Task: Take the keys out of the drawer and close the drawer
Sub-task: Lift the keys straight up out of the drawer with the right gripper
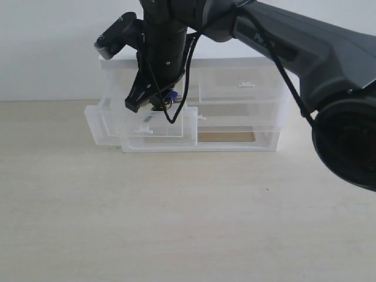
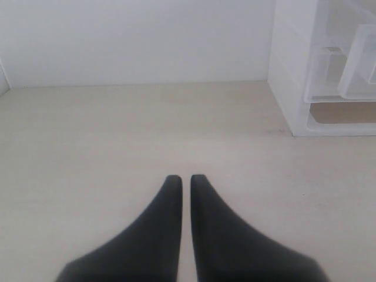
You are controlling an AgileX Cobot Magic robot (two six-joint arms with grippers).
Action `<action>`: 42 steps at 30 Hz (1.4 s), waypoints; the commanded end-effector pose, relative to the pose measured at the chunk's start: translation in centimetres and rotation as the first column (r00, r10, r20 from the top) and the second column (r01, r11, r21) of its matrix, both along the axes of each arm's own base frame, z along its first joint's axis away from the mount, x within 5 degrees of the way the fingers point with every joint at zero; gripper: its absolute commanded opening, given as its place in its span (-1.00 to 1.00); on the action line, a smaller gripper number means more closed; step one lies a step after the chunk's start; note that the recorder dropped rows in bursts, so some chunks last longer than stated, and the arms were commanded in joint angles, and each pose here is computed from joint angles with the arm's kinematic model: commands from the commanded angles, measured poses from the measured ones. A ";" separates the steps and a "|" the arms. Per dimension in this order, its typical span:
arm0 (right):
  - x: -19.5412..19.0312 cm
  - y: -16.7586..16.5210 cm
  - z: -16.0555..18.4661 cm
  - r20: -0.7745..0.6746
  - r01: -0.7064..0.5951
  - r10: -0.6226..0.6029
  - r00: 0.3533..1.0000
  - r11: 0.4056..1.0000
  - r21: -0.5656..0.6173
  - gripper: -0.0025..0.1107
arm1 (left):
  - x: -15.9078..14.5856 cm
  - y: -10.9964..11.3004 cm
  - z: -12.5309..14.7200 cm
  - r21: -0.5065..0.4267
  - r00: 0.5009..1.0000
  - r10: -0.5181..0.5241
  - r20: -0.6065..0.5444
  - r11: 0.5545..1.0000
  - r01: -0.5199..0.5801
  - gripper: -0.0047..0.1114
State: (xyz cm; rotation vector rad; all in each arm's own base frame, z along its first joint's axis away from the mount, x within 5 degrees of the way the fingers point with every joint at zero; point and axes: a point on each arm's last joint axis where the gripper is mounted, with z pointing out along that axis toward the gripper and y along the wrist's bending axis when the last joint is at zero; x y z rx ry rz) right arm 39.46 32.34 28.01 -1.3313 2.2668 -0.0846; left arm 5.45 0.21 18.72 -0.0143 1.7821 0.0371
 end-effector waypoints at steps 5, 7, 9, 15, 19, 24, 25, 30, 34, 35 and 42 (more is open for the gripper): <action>0.4 -0.2 -0.7 0.008 -0.024 0.024 1.000 0.999 -0.037 -0.96 | 0.0 0.0 -0.1 -0.002 1.000 0.003 0.003 1.000 -0.003 -0.84; 0.4 -0.2 -0.4 0.019 -0.024 0.025 1.000 0.999 -0.031 -0.96 | 0.0 0.0 -0.1 -0.002 1.000 0.003 0.003 1.000 -0.003 -0.84; 0.5 -0.2 0.0 0.044 -0.027 0.028 0.999 0.999 -0.018 -0.96 | 0.0 0.0 -0.1 -0.002 1.000 0.003 0.003 1.000 -0.003 -0.84; 0.2 -0.3 2.0 0.096 -0.032 0.030 0.995 0.999 0.024 -0.96 | 0.0 0.0 -0.1 -0.002 1.000 0.003 0.003 1.000 -0.003 -0.84; -0.1 -0.5 3.1 0.117 -0.029 0.024 0.993 0.999 0.046 -0.96 | 0.0 0.0 -0.1 -0.002 1.000 0.003 0.003 1.000 -0.003 -0.84; -0.5 -0.9 4.6 0.138 -0.022 0.012 0.990 0.997 0.072 -0.96 | 0.0 0.0 -0.1 -0.002 1.000 0.003 0.003 1.000 -0.003 -0.84; -0.5 -0.9 4.7 0.139 -0.022 0.012 0.990 0.997 0.072 -0.96 | 0.0 0.0 -0.1 -0.002 1.000 0.003 0.003 1.000 -0.003 -0.84; -1.4 -0.6 6.0 0.168 -0.040 0.024 0.986 0.995 0.089 -0.96 | 0.0 0.0 -0.1 -0.002 1.000 0.003 0.003 1.000 -0.003 -0.84; -2.2 -0.7 7.6 0.208 -0.045 0.023 0.978 0.994 0.102 -0.96 | 0.0 0.0 -0.1 -0.002 1.000 0.003 0.003 1.000 -0.003 -0.84; -2.3 -0.8 8.0 0.219 -0.041 0.017 0.976 0.994 0.106 -0.96 | 0.0 0.0 -0.1 -0.002 1.000 0.003 0.003 1.000 -0.003 -0.84; -4.2 -1.0 10.9 0.266 -0.058 0.018 0.964 0.988 0.143 -0.96 | 0.0 0.0 -0.1 -0.002 1.000 0.003 0.003 1.000 -0.003 -0.84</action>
